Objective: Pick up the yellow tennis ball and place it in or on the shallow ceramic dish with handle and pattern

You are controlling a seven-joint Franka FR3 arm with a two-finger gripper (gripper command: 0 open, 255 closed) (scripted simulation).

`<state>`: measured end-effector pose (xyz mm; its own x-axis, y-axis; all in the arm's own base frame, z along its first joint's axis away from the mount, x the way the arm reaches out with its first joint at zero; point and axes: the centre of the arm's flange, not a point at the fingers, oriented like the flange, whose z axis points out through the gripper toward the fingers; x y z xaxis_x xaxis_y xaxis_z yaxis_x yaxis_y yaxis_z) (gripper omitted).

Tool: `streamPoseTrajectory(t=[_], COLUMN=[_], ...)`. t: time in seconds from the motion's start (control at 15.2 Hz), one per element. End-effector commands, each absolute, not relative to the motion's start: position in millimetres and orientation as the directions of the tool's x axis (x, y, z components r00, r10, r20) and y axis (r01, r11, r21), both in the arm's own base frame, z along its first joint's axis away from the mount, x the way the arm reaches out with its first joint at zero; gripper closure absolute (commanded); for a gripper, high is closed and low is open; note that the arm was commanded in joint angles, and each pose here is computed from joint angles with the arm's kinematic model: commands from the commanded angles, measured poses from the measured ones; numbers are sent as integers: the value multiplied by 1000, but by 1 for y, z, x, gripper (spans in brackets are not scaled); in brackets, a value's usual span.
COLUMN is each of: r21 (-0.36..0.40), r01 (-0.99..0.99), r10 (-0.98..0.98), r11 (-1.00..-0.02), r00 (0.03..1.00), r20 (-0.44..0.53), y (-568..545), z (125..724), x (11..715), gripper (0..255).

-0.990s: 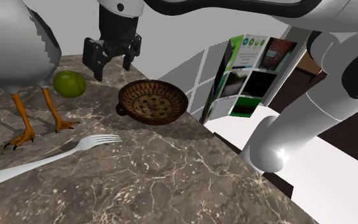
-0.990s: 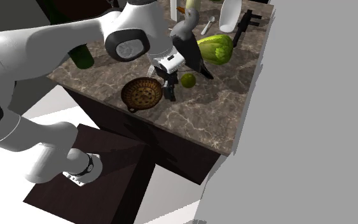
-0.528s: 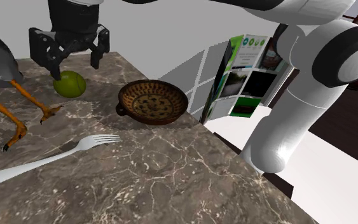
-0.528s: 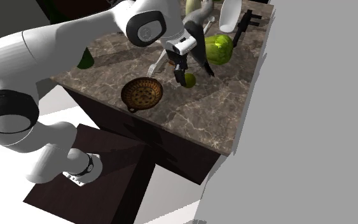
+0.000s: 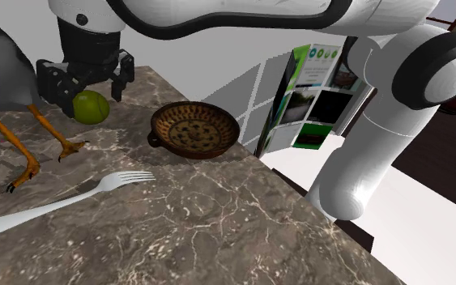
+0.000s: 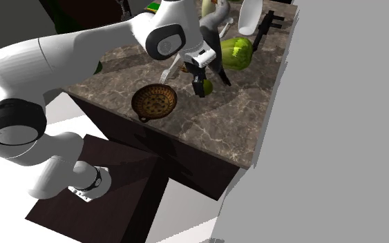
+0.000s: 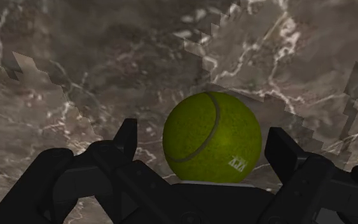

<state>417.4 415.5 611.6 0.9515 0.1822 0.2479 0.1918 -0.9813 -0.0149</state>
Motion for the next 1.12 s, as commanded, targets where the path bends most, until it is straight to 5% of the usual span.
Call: streamPoseTrajectory(t=[0.0,0.33,0.4,1.06], r21=[-15,-15,-15,-15], r01=[192,192,192,192], r10=[182,182,182,182], r11=[-981,-981,-981,-981], r00=[951,951,951,951], r20=[248,248,248,248], y=[415,415,415,415], z=[609,609,609,615], x=[418,418,418,418], gripper=[0,0,255,255])
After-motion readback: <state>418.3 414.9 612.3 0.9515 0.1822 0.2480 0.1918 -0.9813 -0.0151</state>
